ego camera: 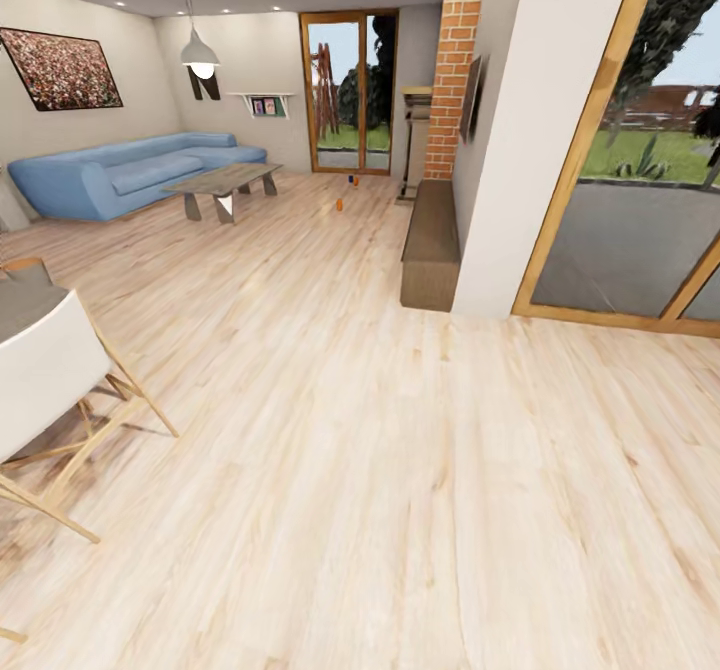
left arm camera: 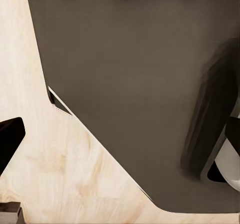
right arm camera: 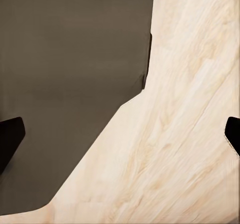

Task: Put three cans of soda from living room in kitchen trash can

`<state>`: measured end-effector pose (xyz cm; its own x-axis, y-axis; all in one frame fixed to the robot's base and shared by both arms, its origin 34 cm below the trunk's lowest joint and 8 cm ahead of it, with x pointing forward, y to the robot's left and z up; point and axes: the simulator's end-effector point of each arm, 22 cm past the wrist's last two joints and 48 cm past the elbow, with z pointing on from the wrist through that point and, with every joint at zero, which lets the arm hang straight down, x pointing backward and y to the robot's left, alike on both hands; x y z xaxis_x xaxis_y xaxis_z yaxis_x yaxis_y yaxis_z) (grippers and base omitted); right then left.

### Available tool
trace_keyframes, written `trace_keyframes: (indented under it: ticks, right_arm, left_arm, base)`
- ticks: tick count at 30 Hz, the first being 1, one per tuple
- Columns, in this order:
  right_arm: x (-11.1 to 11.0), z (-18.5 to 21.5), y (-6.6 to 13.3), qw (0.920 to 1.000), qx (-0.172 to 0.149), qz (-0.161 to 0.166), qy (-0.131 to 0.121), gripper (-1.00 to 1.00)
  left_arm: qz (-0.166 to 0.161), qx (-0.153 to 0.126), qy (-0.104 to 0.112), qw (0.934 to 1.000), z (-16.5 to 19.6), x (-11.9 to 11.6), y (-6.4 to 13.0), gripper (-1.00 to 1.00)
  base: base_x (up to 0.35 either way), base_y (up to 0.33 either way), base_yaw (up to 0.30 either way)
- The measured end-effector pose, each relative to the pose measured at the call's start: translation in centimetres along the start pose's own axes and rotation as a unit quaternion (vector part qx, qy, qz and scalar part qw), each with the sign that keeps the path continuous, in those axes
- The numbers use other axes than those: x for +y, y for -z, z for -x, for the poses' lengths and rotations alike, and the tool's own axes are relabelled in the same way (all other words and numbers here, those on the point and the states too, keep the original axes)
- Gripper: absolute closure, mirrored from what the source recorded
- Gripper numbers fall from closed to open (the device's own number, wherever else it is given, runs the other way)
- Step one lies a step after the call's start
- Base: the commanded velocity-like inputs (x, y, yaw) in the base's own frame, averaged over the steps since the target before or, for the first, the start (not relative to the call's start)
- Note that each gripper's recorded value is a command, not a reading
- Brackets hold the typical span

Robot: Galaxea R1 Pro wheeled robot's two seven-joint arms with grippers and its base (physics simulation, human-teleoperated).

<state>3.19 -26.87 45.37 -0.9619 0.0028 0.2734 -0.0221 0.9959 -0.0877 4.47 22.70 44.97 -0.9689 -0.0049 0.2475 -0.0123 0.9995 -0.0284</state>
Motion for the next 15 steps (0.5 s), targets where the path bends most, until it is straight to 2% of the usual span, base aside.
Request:
trace_keyframes:
  ticks: [7,15]
  right_arm:
    - [0.06,0.03,0.00,1.0000,0.000,0.000,0.001,-1.00]
    - [0.06,0.03,0.00,1.0000,0.000,0.000,0.001,-1.00]
  left_arm:
    - [0.000,0.000,0.000,1.0000,-0.01,0.00,0.00,-1.00]
    - [-0.001,0.000,0.000,1.0000,-0.01,-0.11,0.00,-1.00]
  base:
    - [0.344,-0.049,0.204]
    - [0.344,-0.108,0.227]
